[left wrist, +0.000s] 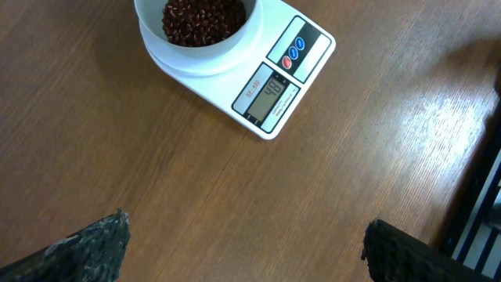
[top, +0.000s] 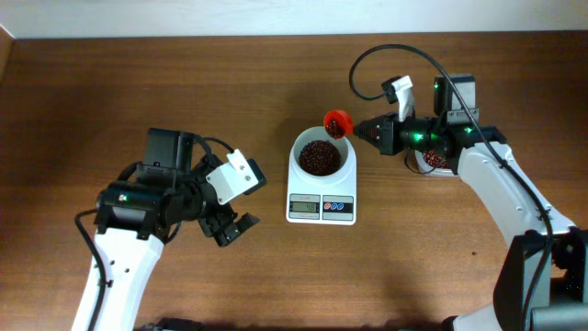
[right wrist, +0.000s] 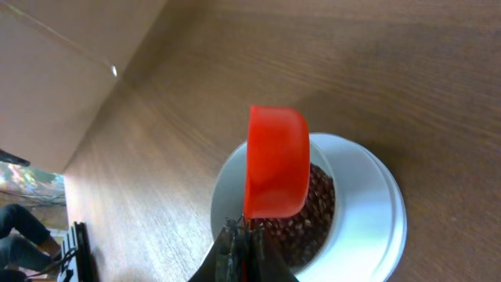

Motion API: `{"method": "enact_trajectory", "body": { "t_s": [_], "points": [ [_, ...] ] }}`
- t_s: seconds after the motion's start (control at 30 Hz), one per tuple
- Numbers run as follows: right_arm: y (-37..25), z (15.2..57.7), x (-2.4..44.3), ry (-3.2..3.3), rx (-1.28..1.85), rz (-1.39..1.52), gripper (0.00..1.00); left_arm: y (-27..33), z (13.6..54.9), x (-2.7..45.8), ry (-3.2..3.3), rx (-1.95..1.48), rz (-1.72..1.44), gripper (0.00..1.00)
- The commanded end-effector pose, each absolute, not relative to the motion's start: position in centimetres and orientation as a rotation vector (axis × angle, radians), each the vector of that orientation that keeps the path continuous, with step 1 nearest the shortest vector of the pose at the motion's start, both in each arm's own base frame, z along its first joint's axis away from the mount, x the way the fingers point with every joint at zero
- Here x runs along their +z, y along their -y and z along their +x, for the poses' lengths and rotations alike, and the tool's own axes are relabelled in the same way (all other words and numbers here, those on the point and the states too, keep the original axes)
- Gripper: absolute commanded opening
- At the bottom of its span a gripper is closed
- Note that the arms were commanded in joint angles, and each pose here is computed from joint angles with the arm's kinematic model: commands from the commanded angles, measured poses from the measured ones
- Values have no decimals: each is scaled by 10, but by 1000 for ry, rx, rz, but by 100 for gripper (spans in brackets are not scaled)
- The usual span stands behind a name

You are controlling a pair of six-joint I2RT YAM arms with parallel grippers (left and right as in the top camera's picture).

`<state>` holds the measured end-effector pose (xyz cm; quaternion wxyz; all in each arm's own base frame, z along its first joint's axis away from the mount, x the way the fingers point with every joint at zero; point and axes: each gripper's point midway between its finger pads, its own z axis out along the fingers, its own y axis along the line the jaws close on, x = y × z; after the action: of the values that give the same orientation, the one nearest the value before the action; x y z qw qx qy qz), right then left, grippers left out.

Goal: Scoop and weigh 50g on scale

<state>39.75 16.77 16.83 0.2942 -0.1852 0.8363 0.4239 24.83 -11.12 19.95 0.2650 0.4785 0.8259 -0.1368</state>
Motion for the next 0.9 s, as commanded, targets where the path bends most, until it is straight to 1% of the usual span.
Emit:
{"method": "enact_trajectory", "body": {
  "t_s": [0.0, 0.87],
  "points": [
    [-164, 403, 169, -2226, 1090, -487, 4, 113, 248, 200, -2231, -376, 1287, 99],
    [-167, 401, 171, -2225, 1125, -477, 4, 113, 248, 200, -2231, -376, 1287, 99]
  ]
}}
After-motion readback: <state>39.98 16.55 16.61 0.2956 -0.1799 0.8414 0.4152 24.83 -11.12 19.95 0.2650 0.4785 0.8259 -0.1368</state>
